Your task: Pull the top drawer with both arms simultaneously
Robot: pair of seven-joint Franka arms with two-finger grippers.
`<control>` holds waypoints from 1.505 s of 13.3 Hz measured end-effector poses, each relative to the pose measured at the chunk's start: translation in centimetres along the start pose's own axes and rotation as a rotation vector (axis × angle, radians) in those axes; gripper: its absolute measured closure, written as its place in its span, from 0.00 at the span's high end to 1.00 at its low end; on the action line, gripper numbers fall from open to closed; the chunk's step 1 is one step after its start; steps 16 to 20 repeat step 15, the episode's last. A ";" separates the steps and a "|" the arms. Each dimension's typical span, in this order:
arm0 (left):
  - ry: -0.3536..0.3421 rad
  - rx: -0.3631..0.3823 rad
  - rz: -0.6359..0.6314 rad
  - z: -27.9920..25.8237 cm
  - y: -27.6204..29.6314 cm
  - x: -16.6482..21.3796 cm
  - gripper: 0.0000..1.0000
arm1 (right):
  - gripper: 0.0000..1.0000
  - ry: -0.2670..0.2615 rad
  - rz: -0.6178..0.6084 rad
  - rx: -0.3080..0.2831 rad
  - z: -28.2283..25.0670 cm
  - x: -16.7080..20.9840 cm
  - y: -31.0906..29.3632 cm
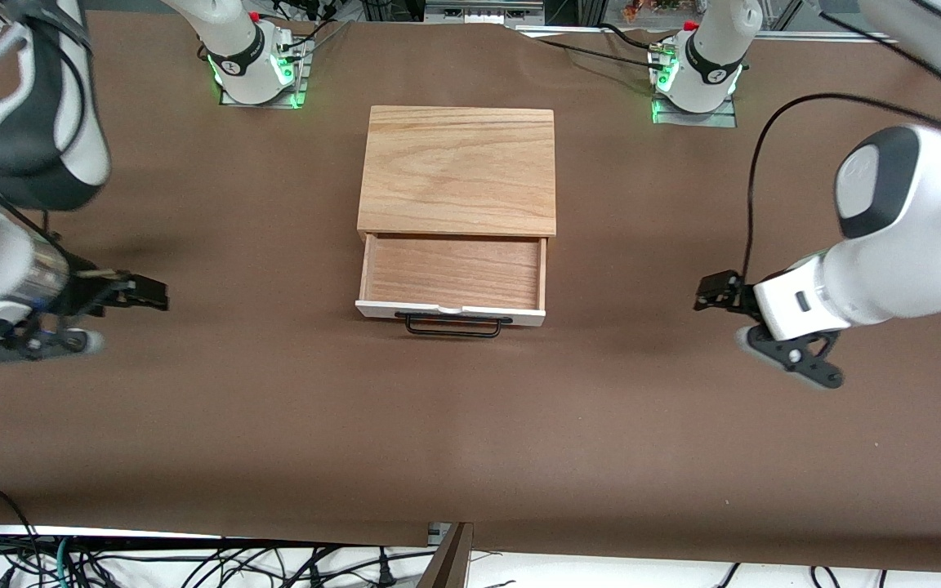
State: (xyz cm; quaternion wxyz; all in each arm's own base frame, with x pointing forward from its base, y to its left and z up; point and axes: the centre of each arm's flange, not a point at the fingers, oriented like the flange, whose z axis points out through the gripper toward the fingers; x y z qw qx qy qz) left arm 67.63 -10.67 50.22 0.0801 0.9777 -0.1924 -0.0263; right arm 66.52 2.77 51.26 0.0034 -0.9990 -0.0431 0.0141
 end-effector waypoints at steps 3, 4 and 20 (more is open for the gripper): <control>-0.017 0.097 -0.068 -4.4 -1.5 -2.9 1.00 | 1.00 0.082 0.045 0.009 -6.0 -3.0 3.4; -0.020 0.126 -0.089 -5.9 -1.1 -3.9 1.00 | 1.00 0.089 0.047 0.015 -7.2 -4.0 3.6; -0.020 0.156 -0.170 -8.2 0.0 -12.9 1.00 | 1.00 0.013 0.080 0.045 -5.9 -7.1 2.4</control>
